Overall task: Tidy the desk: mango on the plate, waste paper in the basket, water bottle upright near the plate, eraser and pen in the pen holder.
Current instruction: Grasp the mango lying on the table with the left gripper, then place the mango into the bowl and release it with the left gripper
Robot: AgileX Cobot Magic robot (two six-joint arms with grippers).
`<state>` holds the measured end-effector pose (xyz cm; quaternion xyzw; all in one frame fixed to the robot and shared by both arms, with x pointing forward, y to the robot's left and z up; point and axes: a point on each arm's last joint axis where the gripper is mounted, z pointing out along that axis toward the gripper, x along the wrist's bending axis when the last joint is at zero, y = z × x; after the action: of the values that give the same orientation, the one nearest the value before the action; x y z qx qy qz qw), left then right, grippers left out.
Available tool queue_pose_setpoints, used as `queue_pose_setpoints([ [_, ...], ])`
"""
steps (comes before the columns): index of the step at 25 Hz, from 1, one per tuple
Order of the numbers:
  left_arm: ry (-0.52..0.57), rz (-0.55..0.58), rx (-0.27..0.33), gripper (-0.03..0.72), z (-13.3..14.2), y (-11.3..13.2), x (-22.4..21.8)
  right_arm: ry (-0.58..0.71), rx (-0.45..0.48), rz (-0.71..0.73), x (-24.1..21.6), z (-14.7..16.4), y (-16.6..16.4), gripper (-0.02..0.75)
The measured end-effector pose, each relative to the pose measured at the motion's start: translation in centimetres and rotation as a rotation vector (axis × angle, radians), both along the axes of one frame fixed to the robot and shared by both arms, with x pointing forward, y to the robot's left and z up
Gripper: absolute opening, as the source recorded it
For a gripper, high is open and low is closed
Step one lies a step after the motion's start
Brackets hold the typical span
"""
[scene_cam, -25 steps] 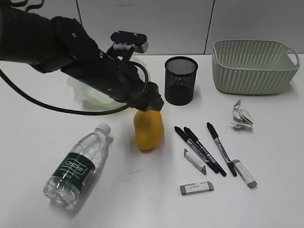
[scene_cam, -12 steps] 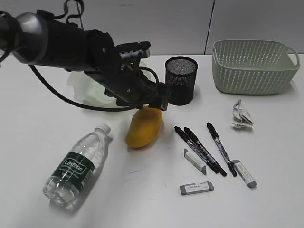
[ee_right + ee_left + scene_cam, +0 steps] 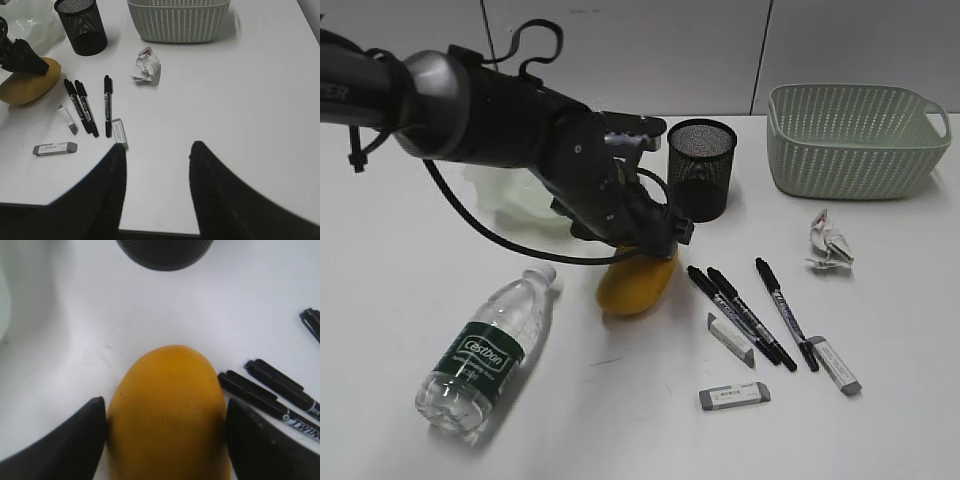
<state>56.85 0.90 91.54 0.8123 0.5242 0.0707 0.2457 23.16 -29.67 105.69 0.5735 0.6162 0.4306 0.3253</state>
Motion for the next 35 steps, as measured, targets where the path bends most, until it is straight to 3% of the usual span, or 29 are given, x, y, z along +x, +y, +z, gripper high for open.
queue_pose_setpoints([
  [7, -0.021, -0.064, 0.053, 0.549, -0.6, -0.8, -0.5, 0.000, 0.001, 0.001, 0.0, 0.0, 0.0, 0.342],
  [18, -0.021, -0.069, 0.065, 0.520, 0.1, -0.8, -0.7, 0.000, 0.001, 0.001, 0.0, 0.0, 0.0, 0.342],
  [23, -0.032, -0.081, 0.093, 0.517, 2.1, 0.1, -1.4, 0.000, 0.003, 0.002, 0.0, 0.0, 0.0, 0.342],
  [25, -0.102, -0.084, 0.058, 0.517, 4.5, 0.5, -1.1, 0.001, 0.005, 0.004, 0.0, 0.0, 0.0, 0.342],
  [30, -0.259, 0.006, -0.053, 0.517, 8.9, 3.8, 1.6, 0.001, 0.006, 0.004, 0.0, 0.0, 0.1, 0.342],
  [35, -0.360, 0.129, -0.074, 0.517, 8.8, 8.9, 6.0, 0.001, 0.008, 0.005, 0.0, 0.0, 0.1, 0.342],
])
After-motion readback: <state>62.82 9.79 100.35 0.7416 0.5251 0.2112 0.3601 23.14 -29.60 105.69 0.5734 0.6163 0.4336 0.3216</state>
